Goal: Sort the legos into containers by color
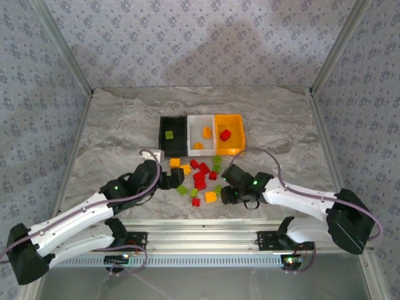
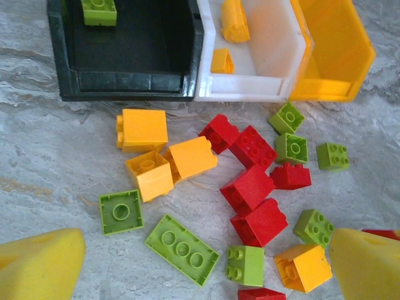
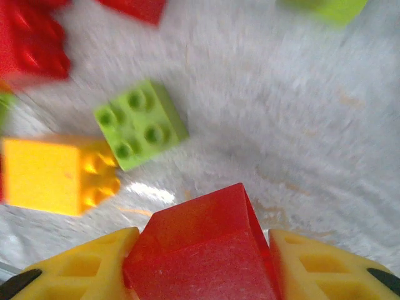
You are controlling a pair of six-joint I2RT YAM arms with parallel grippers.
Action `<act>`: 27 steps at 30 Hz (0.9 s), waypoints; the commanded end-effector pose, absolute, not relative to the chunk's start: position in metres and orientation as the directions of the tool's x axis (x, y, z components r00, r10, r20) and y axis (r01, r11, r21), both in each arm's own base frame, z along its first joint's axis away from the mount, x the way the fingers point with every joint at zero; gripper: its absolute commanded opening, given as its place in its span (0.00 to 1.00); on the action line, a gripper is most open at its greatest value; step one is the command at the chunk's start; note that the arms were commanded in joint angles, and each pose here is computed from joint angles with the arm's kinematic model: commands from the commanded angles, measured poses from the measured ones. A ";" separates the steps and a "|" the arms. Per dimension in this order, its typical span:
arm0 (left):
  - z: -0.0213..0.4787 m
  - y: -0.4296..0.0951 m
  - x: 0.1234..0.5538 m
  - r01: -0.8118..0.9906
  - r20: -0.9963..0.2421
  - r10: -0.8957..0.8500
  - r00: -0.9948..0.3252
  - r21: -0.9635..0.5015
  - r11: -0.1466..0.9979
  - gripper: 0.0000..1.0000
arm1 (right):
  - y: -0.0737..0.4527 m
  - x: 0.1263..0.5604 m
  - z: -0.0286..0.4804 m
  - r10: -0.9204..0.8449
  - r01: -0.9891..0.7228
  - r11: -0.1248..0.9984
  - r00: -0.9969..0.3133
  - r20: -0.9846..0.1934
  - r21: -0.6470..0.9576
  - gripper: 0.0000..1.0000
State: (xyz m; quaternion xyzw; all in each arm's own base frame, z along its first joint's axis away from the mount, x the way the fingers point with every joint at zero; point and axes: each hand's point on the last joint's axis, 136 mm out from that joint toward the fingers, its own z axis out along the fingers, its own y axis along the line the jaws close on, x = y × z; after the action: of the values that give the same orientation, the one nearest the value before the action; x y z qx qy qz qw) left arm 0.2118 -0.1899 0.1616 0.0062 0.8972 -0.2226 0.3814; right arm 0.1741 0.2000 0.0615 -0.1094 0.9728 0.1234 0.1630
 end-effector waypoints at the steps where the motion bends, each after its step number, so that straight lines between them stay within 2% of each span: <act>1: 0.161 -0.178 0.213 0.139 -0.698 -0.194 -0.689 -0.390 0.910 1.00 | 0.202 0.213 0.111 -0.125 -0.249 0.945 -0.873 -0.471 0.211 0.37; 8: 0.159 -0.168 0.212 0.125 -0.710 -0.202 -0.675 -0.379 0.917 1.00 | 0.202 0.314 0.155 0.110 -0.070 0.951 -0.834 -0.541 0.302 0.37; 16: 0.148 -0.159 0.206 0.097 -0.693 -0.216 -0.688 -0.383 0.919 0.99 | 0.185 0.417 0.137 0.261 0.140 0.956 -0.809 -0.526 0.259 0.39; 22: 0.145 -0.155 0.204 0.073 -0.673 -0.226 -0.704 -0.386 0.920 0.99 | 0.188 0.450 0.115 0.297 0.201 0.949 -0.822 -0.486 0.241 0.44; 27: 0.140 -0.152 0.204 0.057 -0.659 -0.232 -0.716 -0.387 0.920 0.99 | 0.194 0.458 0.116 0.326 0.220 0.939 -0.816 -0.477 0.264 0.59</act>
State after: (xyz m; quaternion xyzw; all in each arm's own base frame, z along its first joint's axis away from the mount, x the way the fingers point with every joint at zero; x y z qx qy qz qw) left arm 0.2055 -0.1576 0.1446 -0.0385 0.9023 -0.1974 0.3812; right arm 0.4543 0.1928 0.1053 0.1269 0.9513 0.0968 0.2636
